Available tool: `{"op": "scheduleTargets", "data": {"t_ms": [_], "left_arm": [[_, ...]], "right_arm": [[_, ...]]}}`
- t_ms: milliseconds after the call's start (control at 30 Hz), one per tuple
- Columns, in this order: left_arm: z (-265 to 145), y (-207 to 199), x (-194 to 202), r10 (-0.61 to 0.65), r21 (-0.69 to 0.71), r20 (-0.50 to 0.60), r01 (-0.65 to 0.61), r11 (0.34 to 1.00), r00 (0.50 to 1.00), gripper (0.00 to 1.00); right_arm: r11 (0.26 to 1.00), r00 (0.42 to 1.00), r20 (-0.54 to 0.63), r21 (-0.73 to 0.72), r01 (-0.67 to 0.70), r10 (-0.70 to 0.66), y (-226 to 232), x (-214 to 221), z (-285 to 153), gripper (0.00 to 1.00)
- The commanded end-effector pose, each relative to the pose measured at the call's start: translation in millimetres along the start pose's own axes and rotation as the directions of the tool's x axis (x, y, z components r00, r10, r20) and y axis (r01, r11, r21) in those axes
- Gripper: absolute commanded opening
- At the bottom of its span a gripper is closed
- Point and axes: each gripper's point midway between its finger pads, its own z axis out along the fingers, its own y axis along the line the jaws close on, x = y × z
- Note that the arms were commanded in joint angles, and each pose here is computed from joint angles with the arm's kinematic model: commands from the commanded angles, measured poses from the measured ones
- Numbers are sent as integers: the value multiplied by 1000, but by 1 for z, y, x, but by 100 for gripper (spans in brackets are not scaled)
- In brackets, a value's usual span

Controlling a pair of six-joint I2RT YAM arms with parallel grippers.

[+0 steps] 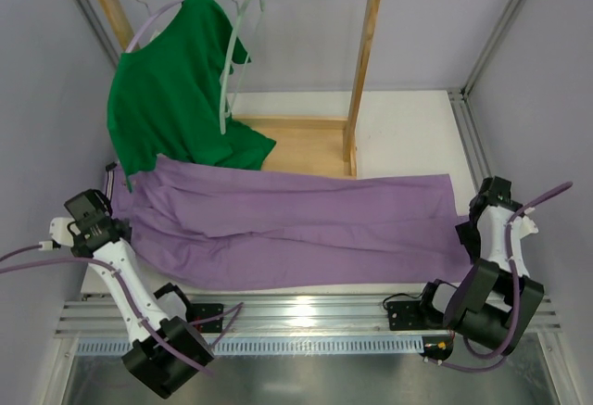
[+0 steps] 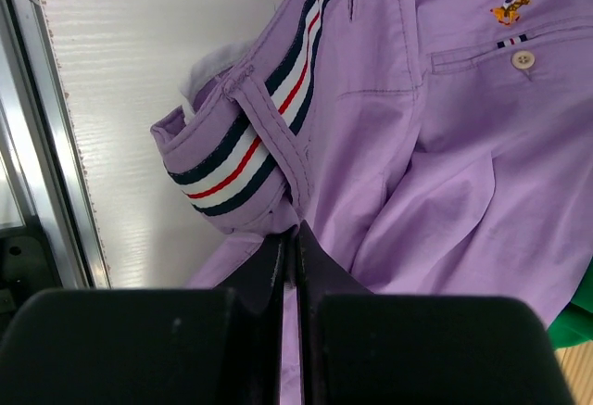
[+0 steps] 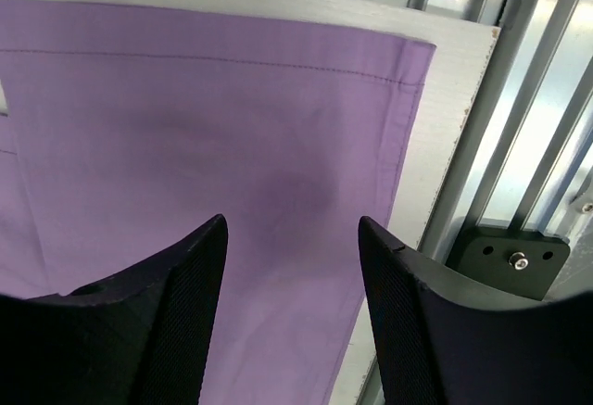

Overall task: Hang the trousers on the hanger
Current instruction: Fold the trousers

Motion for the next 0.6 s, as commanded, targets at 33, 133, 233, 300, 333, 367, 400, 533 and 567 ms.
{"op": "scheduleTargets", "data": {"t_ms": [33,133,233,300,333,367,400,533,567], "left_arm": [[-3,-17,-1,0,80,0,0,997,1000,0],[-7,-21,-4,1,91,-1,-1,996,1000,0],[-8,-21,-3,5,93,0,-5,996,1000,0],[-6,-20,-4,3,93,10,-4,996,1000,0],[-6,-20,-4,2,93,12,-3,996,1000,0],[-5,-19,-3,-1,92,15,0,996,1000,0],[-6,-19,-4,-11,97,24,9,995,1000,0],[-10,-22,-6,-30,117,27,27,993,999,0],[-11,-23,-6,-33,122,30,29,992,999,0]], "right_arm": [[989,989,57,52,-139,136,-19,5,8,62],[986,983,84,13,-164,162,-14,3,14,61],[991,989,82,-62,-121,126,5,0,23,61],[995,996,60,-70,-65,69,12,2,31,61],[993,995,68,-104,-59,67,22,-2,33,61],[992,999,39,-124,-33,38,27,4,37,61],[989,999,34,-145,-22,27,32,5,39,61],[964,999,43,-264,7,5,57,4,43,61],[961,999,43,-275,15,-3,60,5,44,61]]}}
